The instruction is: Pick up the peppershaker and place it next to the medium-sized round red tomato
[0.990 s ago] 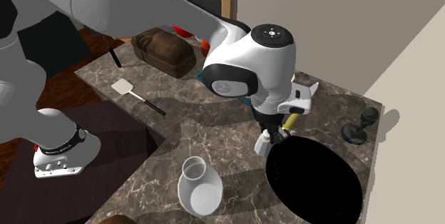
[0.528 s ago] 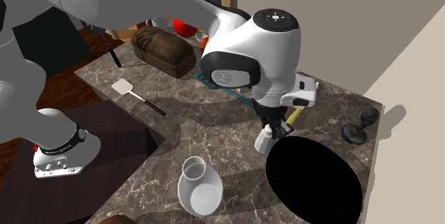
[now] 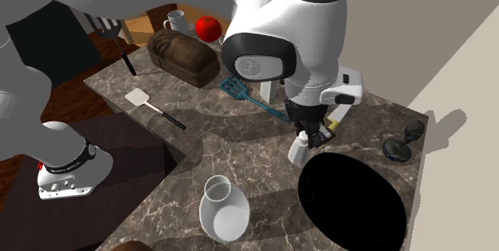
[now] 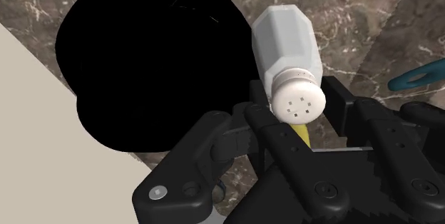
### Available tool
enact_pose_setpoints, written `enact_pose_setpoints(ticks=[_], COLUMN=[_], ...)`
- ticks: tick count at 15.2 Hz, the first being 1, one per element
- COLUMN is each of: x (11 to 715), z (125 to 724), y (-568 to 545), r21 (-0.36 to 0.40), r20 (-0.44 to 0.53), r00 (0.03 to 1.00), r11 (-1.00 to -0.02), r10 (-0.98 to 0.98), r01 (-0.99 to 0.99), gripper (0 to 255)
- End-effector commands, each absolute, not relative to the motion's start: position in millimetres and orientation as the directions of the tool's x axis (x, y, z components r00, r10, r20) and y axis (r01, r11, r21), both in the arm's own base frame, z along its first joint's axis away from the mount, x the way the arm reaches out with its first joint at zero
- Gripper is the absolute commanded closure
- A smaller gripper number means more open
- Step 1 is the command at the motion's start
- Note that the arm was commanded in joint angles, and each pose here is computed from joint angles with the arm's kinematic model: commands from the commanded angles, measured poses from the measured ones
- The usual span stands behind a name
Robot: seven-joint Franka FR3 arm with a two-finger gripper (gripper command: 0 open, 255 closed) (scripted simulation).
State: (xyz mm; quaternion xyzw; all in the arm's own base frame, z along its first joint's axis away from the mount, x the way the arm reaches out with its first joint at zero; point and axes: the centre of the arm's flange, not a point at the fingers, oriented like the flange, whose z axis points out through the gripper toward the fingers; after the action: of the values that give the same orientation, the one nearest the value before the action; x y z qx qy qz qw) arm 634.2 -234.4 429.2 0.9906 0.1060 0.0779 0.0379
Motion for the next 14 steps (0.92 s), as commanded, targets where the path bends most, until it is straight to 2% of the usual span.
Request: enact_pose_setpoints(ticks=[1,14], x=[636,636], z=[440,508], y=[-234,-234], r21=[0.091,0.091], r20=[0.146,0.146], r00=[0.965,0.965], r11=[-0.975,-0.975], r10=[0.216,0.216], r01=[0.204,0.204], gripper=[255,255])
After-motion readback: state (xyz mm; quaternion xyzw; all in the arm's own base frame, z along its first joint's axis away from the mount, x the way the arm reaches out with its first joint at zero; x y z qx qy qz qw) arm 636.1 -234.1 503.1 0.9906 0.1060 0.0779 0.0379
